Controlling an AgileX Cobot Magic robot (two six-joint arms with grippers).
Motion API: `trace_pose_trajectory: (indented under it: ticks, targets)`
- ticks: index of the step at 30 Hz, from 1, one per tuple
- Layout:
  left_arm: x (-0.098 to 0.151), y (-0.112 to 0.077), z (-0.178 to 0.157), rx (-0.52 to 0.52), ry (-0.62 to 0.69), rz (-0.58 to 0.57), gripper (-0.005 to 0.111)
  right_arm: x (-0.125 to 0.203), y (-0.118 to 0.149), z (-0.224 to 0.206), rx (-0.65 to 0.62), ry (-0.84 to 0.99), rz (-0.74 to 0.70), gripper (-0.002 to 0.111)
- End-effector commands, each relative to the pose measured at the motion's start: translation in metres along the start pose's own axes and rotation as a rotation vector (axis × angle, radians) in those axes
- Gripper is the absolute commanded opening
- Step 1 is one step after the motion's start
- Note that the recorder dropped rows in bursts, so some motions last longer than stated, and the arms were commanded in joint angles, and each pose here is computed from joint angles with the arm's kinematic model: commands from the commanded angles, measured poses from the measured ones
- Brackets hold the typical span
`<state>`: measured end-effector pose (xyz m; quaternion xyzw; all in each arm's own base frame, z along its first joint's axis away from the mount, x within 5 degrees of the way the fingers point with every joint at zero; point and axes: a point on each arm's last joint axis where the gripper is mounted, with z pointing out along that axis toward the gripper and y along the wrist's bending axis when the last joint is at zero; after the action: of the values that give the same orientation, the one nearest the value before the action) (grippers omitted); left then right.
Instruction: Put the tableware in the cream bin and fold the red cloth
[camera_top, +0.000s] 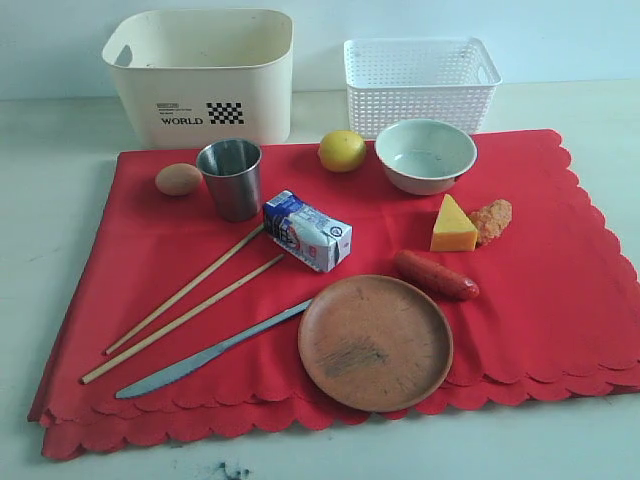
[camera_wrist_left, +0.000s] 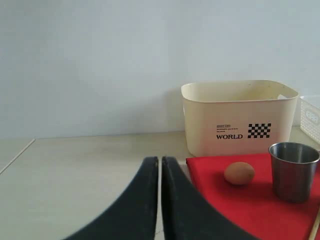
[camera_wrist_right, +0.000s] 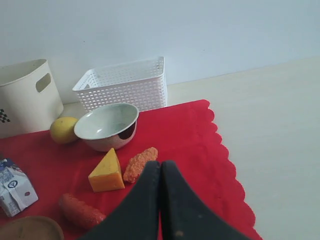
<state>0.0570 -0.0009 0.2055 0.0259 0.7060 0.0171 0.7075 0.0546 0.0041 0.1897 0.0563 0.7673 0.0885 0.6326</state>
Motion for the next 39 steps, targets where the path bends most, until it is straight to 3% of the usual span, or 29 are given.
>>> trace_pose_trajectory:
  ticks: [1, 10, 16, 30, 39]
  targets:
    - [0.000, 0.000, -0.001, 0.001, -0.006, -0.008, 0.005, -0.008, 0.002, 0.000, -0.023, -0.094, 0.048, 0.000]
    - [0.000, 0.000, -0.001, 0.001, -0.006, -0.008, 0.005, -0.023, 0.004, -0.003, -0.060, -0.266, 0.116, 0.000]
    - [0.000, 0.000, -0.001, 0.001, -0.006, -0.008, 0.005, -0.024, 0.004, 0.000, -0.054, -0.235, 0.138, 0.000]
    - [0.000, 0.000, -0.001, 0.001, -0.006, -0.008, 0.005, -0.033, 0.006, 0.072, 0.068, 0.223, 0.122, 0.000]
    - [0.000, 0.000, -0.001, 0.001, -0.006, -0.008, 0.005, -0.040, 0.036, 0.150, 0.001, 0.443, 0.054, 0.000]
